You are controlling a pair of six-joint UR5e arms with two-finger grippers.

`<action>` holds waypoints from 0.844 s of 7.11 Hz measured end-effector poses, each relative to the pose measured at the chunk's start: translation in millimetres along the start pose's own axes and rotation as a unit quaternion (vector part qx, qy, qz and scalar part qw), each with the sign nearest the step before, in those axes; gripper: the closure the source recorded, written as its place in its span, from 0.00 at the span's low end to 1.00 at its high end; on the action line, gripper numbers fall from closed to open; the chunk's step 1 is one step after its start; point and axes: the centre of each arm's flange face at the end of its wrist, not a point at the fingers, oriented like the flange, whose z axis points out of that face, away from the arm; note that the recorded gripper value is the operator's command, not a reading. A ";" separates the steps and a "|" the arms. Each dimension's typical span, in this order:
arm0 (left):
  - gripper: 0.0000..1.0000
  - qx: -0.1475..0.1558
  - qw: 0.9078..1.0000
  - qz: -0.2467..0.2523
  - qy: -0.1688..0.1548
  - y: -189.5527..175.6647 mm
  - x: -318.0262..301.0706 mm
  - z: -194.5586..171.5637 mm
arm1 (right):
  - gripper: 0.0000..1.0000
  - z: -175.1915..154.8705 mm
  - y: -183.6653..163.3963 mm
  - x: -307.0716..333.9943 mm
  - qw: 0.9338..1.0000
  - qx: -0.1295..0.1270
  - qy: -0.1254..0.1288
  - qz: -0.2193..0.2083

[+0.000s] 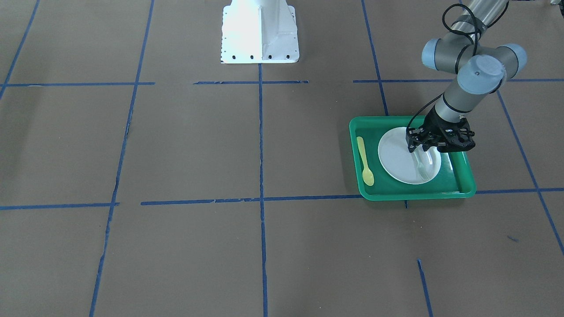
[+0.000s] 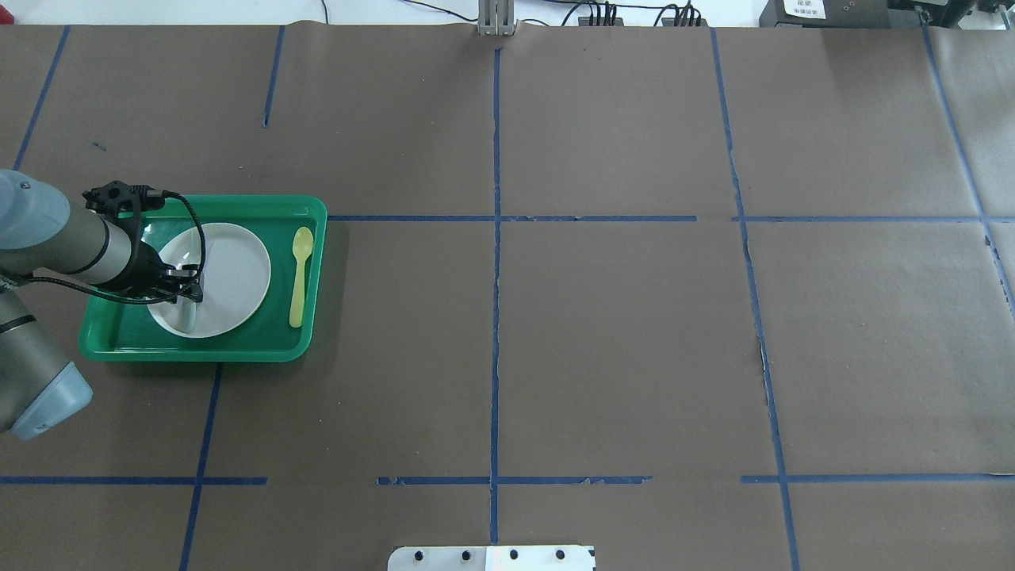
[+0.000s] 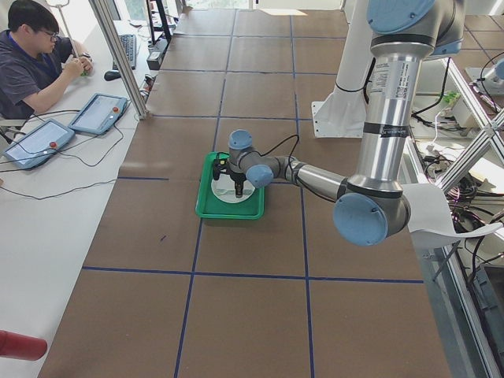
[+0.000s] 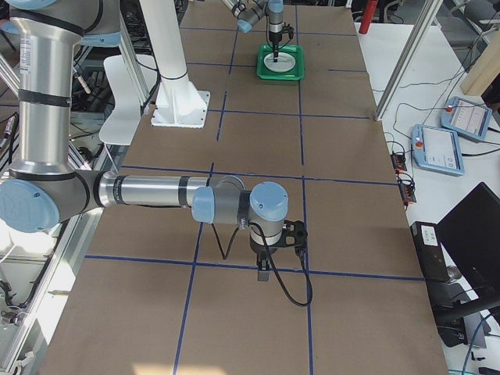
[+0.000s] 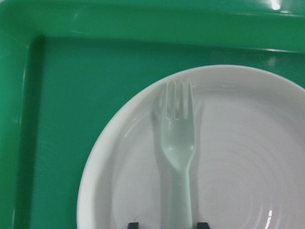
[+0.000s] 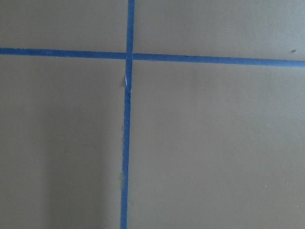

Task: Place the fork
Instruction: 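Lower the left gripper and close it on the fork handle, then carry the fork off the plate and lower it onto the tray beside the plate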

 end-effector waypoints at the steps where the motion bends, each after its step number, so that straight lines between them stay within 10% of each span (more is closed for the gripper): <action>1: 1.00 0.000 1.000 0.000 0.001 -0.2 0.5 -0.5 | 0.00 -0.1 0.0 -0.1 1.000 0.000 0.000 0.000; 6: 1.00 -0.017 0.999 0.007 0.033 0.4 7.8 -23.7 | 0.00 0.0 0.0 0.0 1.000 0.000 0.000 0.000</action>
